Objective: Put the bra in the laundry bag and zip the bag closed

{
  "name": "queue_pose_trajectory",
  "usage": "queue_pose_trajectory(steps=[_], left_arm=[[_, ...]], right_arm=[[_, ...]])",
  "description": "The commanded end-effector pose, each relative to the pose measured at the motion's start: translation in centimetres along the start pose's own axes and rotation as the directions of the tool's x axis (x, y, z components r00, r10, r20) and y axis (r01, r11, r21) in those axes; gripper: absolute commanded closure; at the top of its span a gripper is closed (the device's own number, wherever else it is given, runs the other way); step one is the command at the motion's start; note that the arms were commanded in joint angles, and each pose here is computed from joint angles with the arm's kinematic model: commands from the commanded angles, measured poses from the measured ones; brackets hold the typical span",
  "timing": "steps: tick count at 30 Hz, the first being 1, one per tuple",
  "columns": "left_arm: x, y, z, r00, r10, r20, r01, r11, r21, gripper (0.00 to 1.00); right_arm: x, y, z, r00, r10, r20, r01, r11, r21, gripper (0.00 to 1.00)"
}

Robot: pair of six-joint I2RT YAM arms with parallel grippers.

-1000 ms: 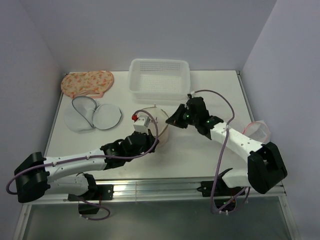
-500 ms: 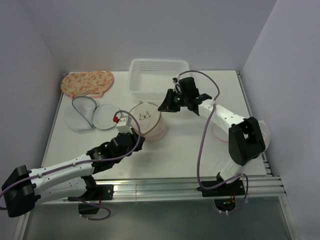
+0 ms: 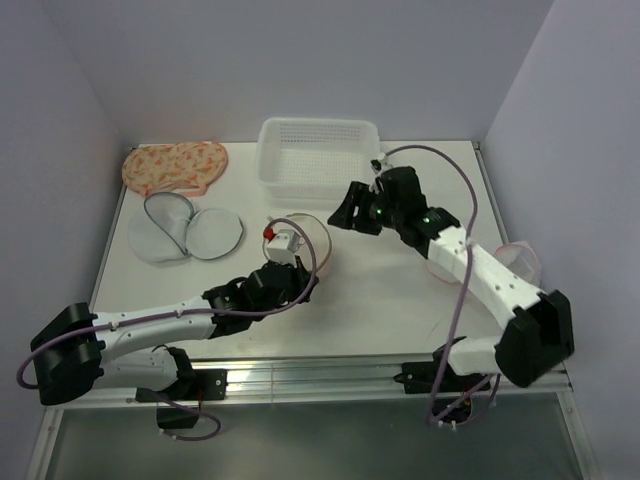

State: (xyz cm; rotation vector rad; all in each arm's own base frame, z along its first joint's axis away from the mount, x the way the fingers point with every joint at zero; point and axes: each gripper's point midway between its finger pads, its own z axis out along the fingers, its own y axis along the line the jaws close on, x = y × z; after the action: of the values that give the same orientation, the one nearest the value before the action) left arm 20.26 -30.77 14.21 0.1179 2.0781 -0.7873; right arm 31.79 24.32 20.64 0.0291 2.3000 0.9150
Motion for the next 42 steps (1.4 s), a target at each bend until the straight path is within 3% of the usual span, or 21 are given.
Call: queue_pose_trajectory(steps=[1,5,10,18,19,22,23,25,31,42], left_arm=[[-2.3,-4.2,0.3,0.999,-0.006,0.051,-0.001,0.992,0.127,1.0],[-2.5,-5.5,0.9,0.999,0.004,0.045,-0.011,0.989,0.15,1.0],[-2.0,-6.6,1.8,1.0,0.022,0.022,-0.025,0.986,0.167,1.0],[-1.8,-7.0,2.2,0.999,0.032,0.017,-0.035,0.985,0.169,1.0],[-1.8,-7.0,2.2,0.999,0.032,0.014,-0.034,0.985,0.169,1.0],[-1.7,-6.7,2.0,0.999,0.035,0.011,-0.036,0.986,0.16,1.0],[-1.5,-6.3,1.9,0.999,0.038,0.01,-0.039,0.988,0.147,1.0],[-1.7,-5.8,1.3,0.999,0.038,0.009,-0.039,0.99,0.133,1.0],[-1.5,-2.3,-0.2,0.999,0.033,0.021,-0.034,0.999,0.03,1.0],[-0.9,4.5,-3.2,0.997,-0.057,0.056,0.063,0.991,-0.115,1.0]], right_arm=[[1.8,0.3,-2.4,0.999,0.043,0.024,-0.043,0.999,-0.012,0.35],[5.3,-0.6,-3.0,0.99,0.143,0.009,-0.143,0.989,-0.036,0.35],[5.7,-0.8,-2.9,0.978,0.2,0.052,-0.197,0.979,-0.054,0.35],[6.8,-1.4,-0.4,0.966,0.259,0.014,-0.258,0.965,-0.056,0.37],[6.8,-1.5,-0.3,0.966,0.259,0.013,-0.258,0.965,-0.055,0.4],[7.2,-2.2,0.6,0.967,0.254,-0.004,-0.254,0.967,-0.015,0.62],[6.9,-2.4,1.0,0.971,0.24,-0.003,-0.24,0.971,-0.004,0.72],[6.2,-3.0,1.3,0.974,0.226,0.011,-0.226,0.974,0.028,0.78],[1.2,-2.5,2.6,0.997,0.07,0.039,-0.072,0.996,0.053,0.79],[-4.4,-2.6,6.9,0.996,-0.086,0.028,0.084,0.995,0.057,0.75]])
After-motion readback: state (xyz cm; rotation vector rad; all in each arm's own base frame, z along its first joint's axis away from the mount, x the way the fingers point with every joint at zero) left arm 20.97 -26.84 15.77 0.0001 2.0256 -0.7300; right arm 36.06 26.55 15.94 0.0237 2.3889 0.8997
